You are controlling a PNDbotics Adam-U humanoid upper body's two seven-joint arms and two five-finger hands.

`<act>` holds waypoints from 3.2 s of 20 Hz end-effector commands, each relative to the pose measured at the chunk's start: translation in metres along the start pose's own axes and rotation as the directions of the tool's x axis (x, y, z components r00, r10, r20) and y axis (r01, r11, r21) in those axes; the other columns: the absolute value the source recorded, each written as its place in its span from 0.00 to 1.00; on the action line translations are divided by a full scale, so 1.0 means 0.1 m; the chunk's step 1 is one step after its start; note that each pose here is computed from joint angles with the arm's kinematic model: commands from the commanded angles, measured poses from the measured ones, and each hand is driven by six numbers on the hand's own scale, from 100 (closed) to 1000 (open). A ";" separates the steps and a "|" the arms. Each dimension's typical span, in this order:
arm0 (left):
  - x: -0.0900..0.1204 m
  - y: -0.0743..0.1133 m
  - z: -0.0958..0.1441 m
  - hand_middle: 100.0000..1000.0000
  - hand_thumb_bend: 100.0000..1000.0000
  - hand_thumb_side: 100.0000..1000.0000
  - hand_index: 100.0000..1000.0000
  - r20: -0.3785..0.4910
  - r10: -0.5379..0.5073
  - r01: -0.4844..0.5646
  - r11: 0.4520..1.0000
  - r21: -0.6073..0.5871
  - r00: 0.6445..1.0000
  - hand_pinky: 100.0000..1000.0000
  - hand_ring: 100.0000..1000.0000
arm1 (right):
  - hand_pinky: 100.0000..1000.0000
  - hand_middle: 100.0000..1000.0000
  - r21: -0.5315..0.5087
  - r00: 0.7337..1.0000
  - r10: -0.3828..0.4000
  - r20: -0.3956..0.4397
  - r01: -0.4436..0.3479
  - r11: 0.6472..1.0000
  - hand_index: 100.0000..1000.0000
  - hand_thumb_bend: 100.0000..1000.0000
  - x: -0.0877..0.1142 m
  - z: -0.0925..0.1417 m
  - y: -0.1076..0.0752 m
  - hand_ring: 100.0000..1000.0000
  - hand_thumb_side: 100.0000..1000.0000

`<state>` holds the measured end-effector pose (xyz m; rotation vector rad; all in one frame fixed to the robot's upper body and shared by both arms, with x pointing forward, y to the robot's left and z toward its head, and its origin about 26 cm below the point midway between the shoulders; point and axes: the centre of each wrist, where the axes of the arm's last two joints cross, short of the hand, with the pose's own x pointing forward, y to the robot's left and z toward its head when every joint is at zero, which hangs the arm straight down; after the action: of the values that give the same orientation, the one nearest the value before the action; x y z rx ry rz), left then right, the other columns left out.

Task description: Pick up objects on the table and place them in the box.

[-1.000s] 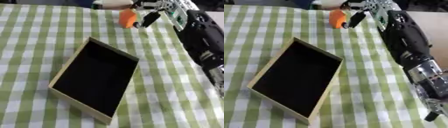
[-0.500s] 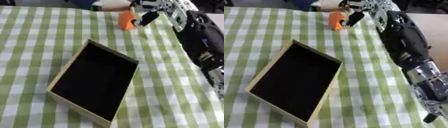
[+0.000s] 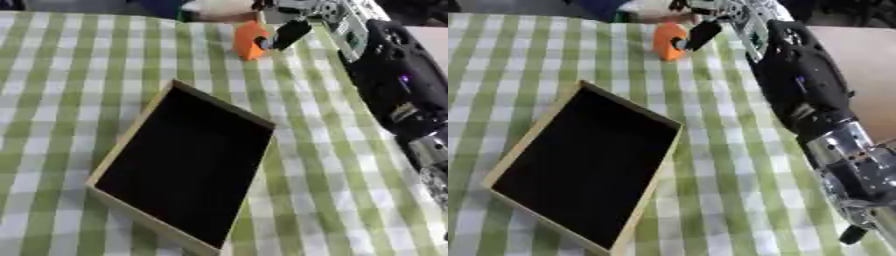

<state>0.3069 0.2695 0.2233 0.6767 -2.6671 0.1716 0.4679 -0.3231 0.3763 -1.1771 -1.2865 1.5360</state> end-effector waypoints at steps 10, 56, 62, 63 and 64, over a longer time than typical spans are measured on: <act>0.05 0.03 -0.10 0.73 0.36 0.60 0.72 0.045 -0.010 0.010 1.000 -0.009 0.999 0.73 0.66 | 0.98 0.92 -0.001 1.000 -0.007 -0.009 0.007 1.000 1.00 0.02 -0.04 0.10 -0.21 0.98 0.35; 0.06 0.03 -0.12 0.72 0.35 0.60 0.72 0.050 -0.004 0.004 1.000 -0.003 0.999 0.73 0.66 | 0.66 0.33 -0.183 1.000 -0.022 0.013 0.024 0.983 0.50 0.00 0.09 0.01 -0.08 0.58 0.32; 0.06 0.03 -0.12 0.72 0.34 0.60 0.72 0.050 -0.005 0.005 1.000 -0.004 0.999 0.73 0.66 | 0.61 0.29 -0.233 1.000 -0.023 -0.004 0.021 0.972 0.44 0.00 0.10 0.02 -0.09 0.56 0.27; 0.06 0.03 -0.12 0.72 0.34 0.60 0.72 0.049 -0.006 0.006 1.000 -0.004 0.999 0.73 0.66 | 0.61 0.29 -0.238 1.000 -0.024 -0.006 0.022 0.971 0.44 0.00 0.09 0.02 -0.09 0.56 0.27; 0.05 0.04 -0.12 0.72 0.34 0.60 0.72 0.048 -0.007 0.007 1.000 -0.004 0.999 0.73 0.66 | 0.60 0.29 -0.241 1.000 -0.026 -0.008 0.023 0.970 0.43 0.00 0.09 0.02 -0.08 0.56 0.27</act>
<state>0.3080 0.2678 0.2284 0.6706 -2.6833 0.1733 0.4699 -0.3120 0.3675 -1.2662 -1.4744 1.4016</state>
